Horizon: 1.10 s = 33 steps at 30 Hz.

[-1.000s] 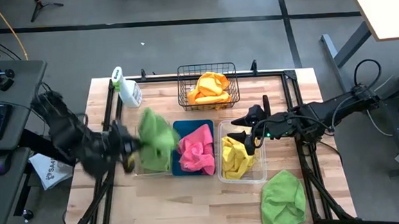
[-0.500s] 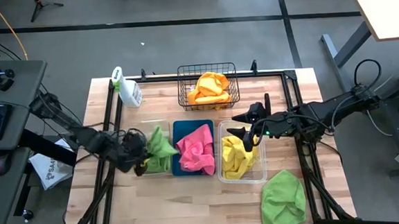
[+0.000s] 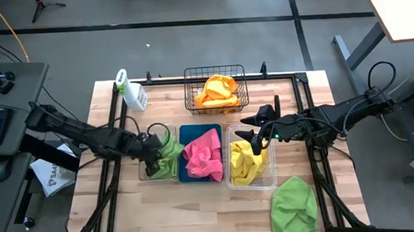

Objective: Sort microfiber towel by color & place in baskets
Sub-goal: Put the left green microfiber cloth into the left transparent bin, then put the green microfiber cloth into the left transparent bin

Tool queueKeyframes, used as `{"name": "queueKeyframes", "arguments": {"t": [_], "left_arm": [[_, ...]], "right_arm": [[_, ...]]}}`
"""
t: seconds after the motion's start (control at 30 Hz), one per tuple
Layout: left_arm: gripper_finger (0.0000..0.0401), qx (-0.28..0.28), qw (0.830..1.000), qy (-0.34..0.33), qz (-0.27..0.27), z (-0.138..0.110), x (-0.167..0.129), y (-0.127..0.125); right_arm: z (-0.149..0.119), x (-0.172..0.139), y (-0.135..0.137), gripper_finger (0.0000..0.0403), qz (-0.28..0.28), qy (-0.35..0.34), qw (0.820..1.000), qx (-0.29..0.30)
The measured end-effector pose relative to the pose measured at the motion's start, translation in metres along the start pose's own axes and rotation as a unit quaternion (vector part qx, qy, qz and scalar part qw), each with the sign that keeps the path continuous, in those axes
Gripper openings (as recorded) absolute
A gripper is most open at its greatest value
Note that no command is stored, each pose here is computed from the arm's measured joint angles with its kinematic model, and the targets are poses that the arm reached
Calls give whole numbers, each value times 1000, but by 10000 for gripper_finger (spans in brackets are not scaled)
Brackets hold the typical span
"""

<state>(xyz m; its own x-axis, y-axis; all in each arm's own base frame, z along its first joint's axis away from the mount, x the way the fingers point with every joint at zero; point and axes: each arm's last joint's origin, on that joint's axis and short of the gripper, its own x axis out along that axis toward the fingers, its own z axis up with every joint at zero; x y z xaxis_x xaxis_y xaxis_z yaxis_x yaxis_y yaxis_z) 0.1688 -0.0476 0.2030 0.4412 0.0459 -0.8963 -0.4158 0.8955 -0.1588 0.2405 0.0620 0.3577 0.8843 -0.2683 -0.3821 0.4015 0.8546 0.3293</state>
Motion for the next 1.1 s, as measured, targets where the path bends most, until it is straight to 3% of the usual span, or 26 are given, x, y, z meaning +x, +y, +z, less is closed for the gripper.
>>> {"name": "queueKeyframes", "arguments": {"t": [0.23, 0.43, 0.6, 0.7, 0.8, 0.9, 1.0, 1.1], "left_arm": [[115, 51, 998, 25, -29, 13, -3, 2], [200, 83, 995, 47, -25, 31, -38, 0], [236, 98, 995, 20, -13, 48, -72, -3], [240, 87, 996, -19, -32, 60, -88, -8], [241, 51, 990, -95, -90, 72, -103, -19], [241, 60, 964, -198, -168, 80, -121, -36], [241, 54, 939, -278, -196, 85, -134, -46], [241, 37, 922, -324, -209, 87, -142, -53]], "right_arm": [[0, 0, 0, 260, 3, 3, 1000, 2], [0, 0, 0, 260, 5, 3, 1000, 3], [3, 0, 3, 260, 18, -8, 1000, 13], [6, -2, 6, 260, 66, -2, 998, 25], [7, -6, 15, 260, 173, 45, 982, 67], [-6, -13, 29, 260, 242, 132, 954, 119], [-36, -21, 47, 260, 242, 242, 928, 146], [-74, -35, 65, 260, 204, 351, 898, 171]]}}
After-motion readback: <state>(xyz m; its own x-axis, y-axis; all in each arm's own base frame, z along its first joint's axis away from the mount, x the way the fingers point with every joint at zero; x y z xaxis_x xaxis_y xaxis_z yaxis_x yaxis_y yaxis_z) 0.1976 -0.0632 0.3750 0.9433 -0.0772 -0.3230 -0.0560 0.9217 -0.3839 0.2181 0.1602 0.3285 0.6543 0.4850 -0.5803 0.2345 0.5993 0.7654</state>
